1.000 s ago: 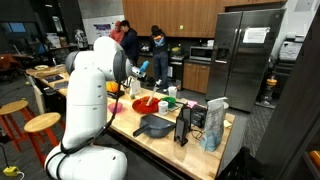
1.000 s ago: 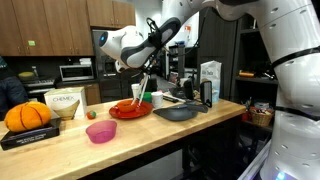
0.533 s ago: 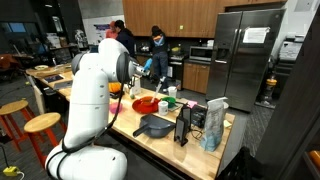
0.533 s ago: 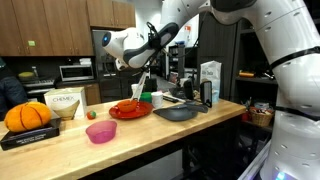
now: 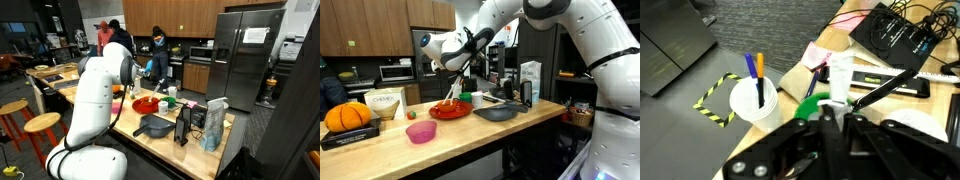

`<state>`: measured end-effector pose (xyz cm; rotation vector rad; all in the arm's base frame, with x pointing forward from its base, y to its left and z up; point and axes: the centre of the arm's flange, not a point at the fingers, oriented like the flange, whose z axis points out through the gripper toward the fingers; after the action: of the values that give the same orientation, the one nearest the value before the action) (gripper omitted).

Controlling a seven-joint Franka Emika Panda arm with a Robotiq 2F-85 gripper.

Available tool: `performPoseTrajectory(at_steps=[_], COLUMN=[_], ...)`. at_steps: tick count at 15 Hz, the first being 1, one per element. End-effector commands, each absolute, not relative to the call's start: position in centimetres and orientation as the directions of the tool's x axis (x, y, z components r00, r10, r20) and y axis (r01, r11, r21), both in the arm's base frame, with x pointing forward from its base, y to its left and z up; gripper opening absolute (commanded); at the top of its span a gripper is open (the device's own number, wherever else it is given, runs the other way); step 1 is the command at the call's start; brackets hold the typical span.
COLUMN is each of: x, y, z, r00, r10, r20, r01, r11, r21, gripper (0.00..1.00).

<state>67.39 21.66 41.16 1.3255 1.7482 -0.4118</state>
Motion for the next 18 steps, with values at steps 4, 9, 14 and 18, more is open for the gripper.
performPoseTrajectory(at_steps=[4,9,14,18], x=[68.5,67.9,67.0,66.8], y=[22.2,22.6,22.9,23.0], z=[41.2,41.5,41.5,40.4], r00=[-0.07,-0.114,-0.172,-0.172], r10=[0.677,0.681,0.708,0.701], r20=[-0.733,-0.724,-0.685,-0.692], r01=[0.904,0.911,0.931,0.934], r11=[0.354,0.363,0.344,0.34], r21=[0.24,0.197,0.122,0.112], gripper=[0.02,0.02,0.02,0.02])
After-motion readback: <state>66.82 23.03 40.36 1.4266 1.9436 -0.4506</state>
